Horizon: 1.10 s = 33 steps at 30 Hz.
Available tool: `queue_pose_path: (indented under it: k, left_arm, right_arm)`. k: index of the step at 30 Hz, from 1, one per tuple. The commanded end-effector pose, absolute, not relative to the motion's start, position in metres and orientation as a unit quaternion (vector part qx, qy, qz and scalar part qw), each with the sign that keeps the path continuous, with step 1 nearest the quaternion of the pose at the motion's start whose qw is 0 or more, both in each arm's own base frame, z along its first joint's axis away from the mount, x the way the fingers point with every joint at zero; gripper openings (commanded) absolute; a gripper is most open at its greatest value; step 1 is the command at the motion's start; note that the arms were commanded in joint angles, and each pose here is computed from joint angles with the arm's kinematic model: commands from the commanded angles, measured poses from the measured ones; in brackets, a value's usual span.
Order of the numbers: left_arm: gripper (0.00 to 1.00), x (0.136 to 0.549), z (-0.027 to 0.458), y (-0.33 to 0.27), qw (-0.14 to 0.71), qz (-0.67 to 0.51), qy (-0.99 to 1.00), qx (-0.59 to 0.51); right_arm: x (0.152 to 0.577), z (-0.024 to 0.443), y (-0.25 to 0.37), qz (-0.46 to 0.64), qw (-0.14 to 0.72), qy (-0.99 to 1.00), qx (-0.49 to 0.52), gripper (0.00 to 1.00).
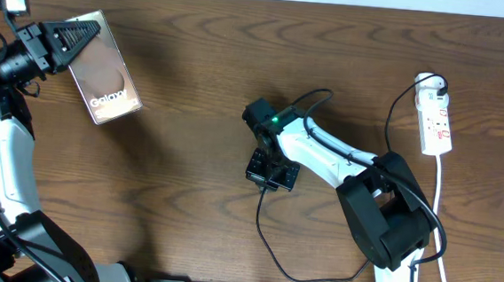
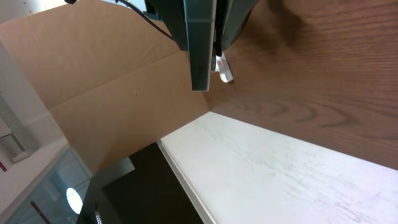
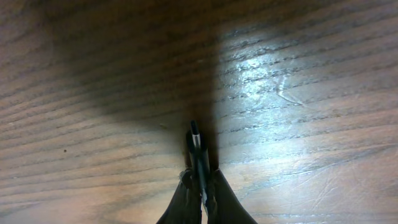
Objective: Plug charger to phone and switch on socket
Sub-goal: 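Lower the right gripper and grasp the cable plug, then lift the plug and carry it toward the phone's bottom port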
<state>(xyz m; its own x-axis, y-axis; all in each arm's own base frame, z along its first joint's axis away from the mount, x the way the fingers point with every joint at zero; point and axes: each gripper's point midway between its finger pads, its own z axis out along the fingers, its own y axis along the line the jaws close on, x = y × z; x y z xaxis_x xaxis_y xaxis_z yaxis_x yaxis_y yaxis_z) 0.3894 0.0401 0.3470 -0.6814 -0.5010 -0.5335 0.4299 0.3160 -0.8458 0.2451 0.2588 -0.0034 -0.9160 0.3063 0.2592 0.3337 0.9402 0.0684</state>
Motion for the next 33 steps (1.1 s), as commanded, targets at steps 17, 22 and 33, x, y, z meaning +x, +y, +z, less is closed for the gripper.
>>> queue_pose_path:
  k: [17, 22, 33]
  left_arm:
    - [0.07, 0.384, 0.353, 0.038, 0.401, -0.583, 0.707, -0.007]
    - [0.07, 0.384, 0.353, 0.038, 0.401, -0.583, 0.707, -0.007]
    - [0.07, 0.384, 0.353, 0.038, 0.401, -0.583, 0.707, -0.007]
  right_arm:
    - [0.281, 0.097, 0.378, -0.504, 0.050, -0.820, 0.267, 0.01]
    - [0.280, 0.134, 0.395, -0.587, 0.016, -0.740, 0.327, 0.01]
    - [0.259, 0.176, 0.395, -0.678, -0.051, -0.584, 0.443, 0.01]
